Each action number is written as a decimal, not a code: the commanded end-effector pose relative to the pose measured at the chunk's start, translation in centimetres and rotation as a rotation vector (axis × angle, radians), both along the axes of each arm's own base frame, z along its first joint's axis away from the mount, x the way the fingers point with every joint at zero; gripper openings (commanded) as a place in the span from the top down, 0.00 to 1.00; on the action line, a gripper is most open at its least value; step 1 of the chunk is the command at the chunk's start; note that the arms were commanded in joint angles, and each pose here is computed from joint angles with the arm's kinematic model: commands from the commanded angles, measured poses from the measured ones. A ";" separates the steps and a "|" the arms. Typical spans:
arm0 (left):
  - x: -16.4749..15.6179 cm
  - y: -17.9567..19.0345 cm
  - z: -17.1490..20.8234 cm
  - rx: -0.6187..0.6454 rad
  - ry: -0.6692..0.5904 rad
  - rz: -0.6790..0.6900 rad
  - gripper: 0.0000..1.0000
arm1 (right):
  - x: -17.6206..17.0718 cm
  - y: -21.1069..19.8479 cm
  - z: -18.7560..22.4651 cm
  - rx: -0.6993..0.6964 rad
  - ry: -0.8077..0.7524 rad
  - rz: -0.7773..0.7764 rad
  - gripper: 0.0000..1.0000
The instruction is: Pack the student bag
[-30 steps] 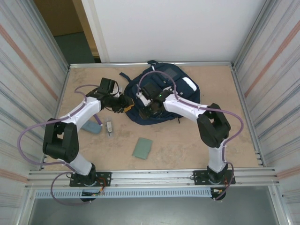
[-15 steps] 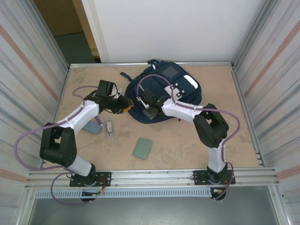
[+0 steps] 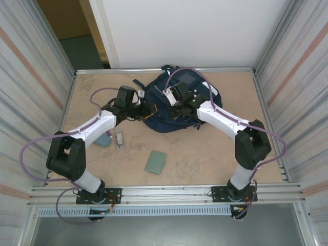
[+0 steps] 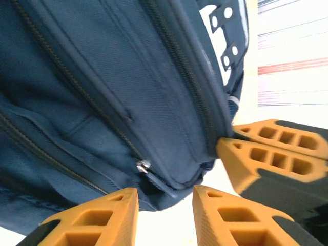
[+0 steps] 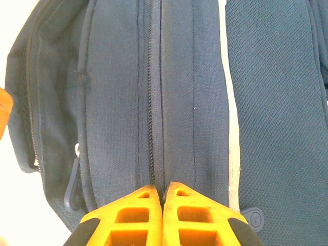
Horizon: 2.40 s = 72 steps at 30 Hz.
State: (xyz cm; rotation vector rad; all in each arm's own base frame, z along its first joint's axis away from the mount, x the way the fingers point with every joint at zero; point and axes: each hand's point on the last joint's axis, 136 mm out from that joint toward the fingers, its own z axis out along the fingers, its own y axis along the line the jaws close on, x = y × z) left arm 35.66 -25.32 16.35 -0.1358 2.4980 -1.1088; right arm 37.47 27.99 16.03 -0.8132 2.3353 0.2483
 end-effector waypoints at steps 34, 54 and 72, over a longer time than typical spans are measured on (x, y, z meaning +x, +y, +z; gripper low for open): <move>-0.7 -4.5 -2.2 0.298 -0.309 -0.026 0.64 | -1.2 1.9 5.5 0.238 0.167 0.045 1.00; -1.6 -1.6 -2.2 0.355 -0.385 -0.077 0.79 | -1.3 1.2 4.6 0.174 0.175 0.044 1.00; -1.0 0.7 -1.5 0.325 -0.606 -0.314 1.00 | -1.6 -0.1 4.2 0.024 0.151 0.169 1.00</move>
